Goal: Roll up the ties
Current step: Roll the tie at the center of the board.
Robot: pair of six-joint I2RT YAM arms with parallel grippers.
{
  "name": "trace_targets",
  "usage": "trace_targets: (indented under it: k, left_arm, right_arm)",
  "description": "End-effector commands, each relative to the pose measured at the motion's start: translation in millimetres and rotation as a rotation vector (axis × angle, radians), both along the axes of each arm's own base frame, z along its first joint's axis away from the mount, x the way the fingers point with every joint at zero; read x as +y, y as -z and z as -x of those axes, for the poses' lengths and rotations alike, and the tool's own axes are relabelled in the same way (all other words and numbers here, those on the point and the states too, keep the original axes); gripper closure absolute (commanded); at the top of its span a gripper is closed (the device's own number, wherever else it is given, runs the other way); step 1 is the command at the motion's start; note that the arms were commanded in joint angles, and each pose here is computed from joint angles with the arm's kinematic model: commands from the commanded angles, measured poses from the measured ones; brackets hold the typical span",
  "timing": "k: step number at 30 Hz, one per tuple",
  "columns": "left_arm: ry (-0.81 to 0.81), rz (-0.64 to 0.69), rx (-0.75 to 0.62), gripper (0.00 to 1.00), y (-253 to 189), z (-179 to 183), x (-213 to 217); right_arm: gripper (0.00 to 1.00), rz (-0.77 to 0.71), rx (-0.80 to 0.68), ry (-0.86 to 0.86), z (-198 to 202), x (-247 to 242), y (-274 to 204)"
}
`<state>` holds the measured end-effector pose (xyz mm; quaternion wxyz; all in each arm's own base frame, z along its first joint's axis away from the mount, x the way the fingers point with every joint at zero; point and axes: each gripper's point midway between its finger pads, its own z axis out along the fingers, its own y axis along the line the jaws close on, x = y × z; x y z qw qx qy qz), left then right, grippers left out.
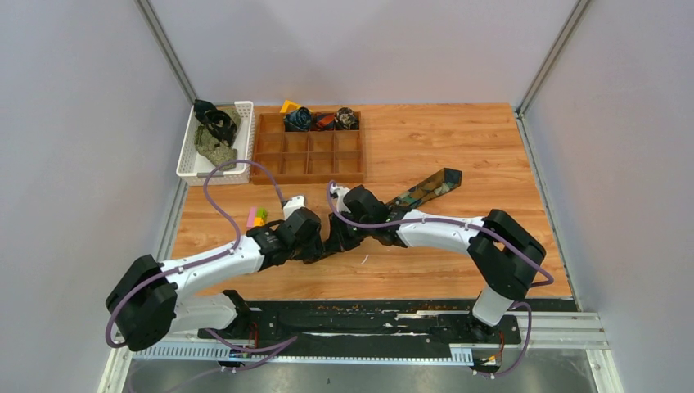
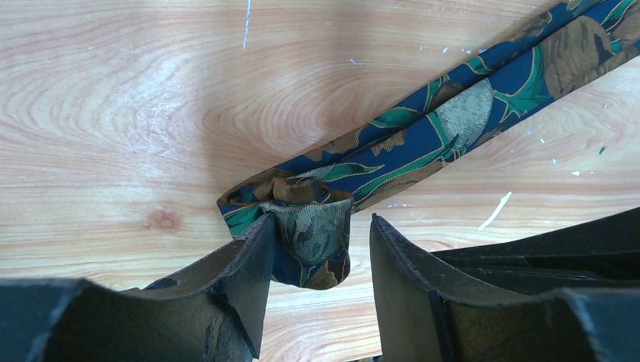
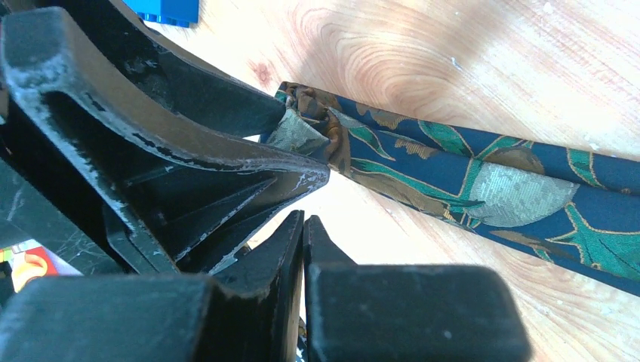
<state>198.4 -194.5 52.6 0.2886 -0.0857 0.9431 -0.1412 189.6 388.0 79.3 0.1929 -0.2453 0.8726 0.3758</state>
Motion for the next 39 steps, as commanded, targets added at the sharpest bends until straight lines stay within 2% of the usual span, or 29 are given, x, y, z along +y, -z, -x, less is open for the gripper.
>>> trace_targets:
  k: [1, 13, 20, 24, 29, 39]
  left_arm:
    - [-0.005, 0.037, -0.024, 0.44, -13.2, -9.0, -14.4]
    - [0.0, 0.075, -0.058, 0.43, -28.2, -16.3, -25.3]
    - [-0.028, 0.079, -0.084, 0.45, -30.6, -15.8, -16.7]
    - [-0.04, 0.083, -0.099, 0.46, -31.3, -13.9, -11.2]
    - [-0.051, 0.087, -0.115, 0.46, -32.5, -12.9, -6.2]
    - [-0.086, 0.082, -0.184, 0.46, -45.4, -15.2, 11.7]
  right_arm:
    - [0.95, -0.012, -0.043, 0.012, -5.3, -5.1, -9.6]
    - [0.94, -0.03, -0.052, 0.02, -4.6, -6.5, -13.6]
    - [0.89, -0.084, -0.049, 0.014, -1.3, -2.4, -23.3]
    - [0.79, -0.101, -0.027, 0.013, 1.8, -0.4, -26.0]
    - [0.59, -0.141, -0.024, 0.012, -0.4, 8.0, -31.8]
    - [0.54, -0.129, 0.015, 0.025, -1.2, 18.9, -25.9]
